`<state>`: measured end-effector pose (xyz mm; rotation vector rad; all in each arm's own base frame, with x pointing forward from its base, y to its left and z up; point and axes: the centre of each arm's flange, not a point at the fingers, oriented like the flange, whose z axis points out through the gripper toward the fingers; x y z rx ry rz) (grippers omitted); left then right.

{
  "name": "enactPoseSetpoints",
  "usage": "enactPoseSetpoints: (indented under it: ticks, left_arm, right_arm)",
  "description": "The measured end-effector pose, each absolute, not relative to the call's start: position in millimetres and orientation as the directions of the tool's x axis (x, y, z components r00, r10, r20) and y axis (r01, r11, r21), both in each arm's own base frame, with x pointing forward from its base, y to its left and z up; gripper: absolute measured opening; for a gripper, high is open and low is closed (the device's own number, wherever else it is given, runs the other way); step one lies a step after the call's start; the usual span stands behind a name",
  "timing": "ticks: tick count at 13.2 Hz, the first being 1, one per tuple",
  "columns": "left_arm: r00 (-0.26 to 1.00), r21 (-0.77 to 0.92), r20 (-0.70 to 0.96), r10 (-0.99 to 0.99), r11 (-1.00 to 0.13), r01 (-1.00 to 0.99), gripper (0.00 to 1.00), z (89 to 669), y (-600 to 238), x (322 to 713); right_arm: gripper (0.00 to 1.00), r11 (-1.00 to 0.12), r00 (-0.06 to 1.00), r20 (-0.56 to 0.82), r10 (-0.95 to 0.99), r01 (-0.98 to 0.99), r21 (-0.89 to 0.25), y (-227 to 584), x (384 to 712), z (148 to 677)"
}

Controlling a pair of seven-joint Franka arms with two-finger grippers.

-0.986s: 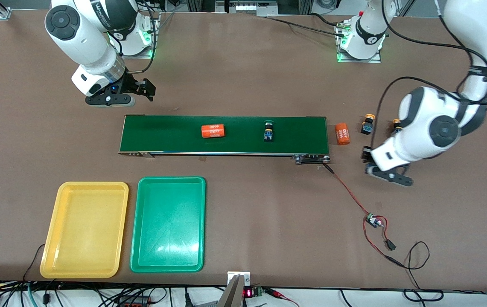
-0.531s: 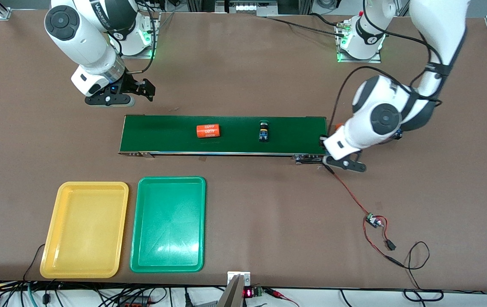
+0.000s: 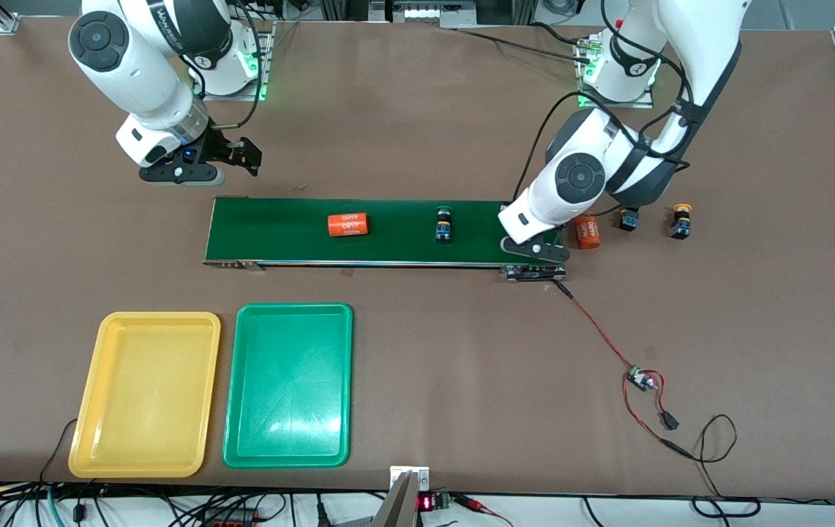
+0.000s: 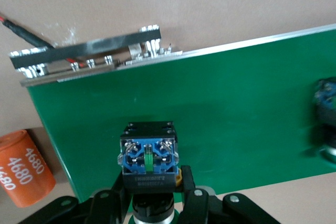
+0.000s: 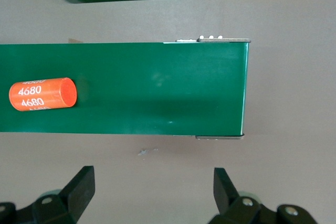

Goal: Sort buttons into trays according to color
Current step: 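Place the button on the conveyor while the right gripper approaches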

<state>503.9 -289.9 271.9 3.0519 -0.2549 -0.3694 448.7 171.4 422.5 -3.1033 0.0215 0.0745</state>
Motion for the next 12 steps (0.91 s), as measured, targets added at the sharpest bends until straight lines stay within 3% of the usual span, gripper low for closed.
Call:
enactPoseSetpoints:
  ticks: [4, 5, 10, 12]
  left_arm:
    - [0.96, 0.082, -0.225, -0.169, -0.985, -0.154, 0.41, 266, -289, 503]
    - [0.96, 0.085, -0.222, -0.168, -0.985, -0.153, 0.48, 265, -289, 504]
    - [0.966, 0.094, -0.204, -0.162, -0.985, -0.145, 0.98, 265, -288, 508]
    - [0.973, 0.088, -0.184, -0.14, -0.988, -0.125, 1.0, 282, -277, 518]
  right_arm:
    - [1.0, -0.999, 0.999, -0.035, -0.015, -0.016, -0.042, 172, 451, 423]
    - [1.0, -0.999, 0.999, -0.031, -0.016, -0.018, -0.044, 175, 451, 421]
    - [1.0, -0.997, 0.999, -0.02, 0.045, 0.043, -0.057, 228, 441, 399]
    - [1.0, -0.995, 0.997, -0.006, 0.077, 0.077, -0.068, 251, 436, 389]
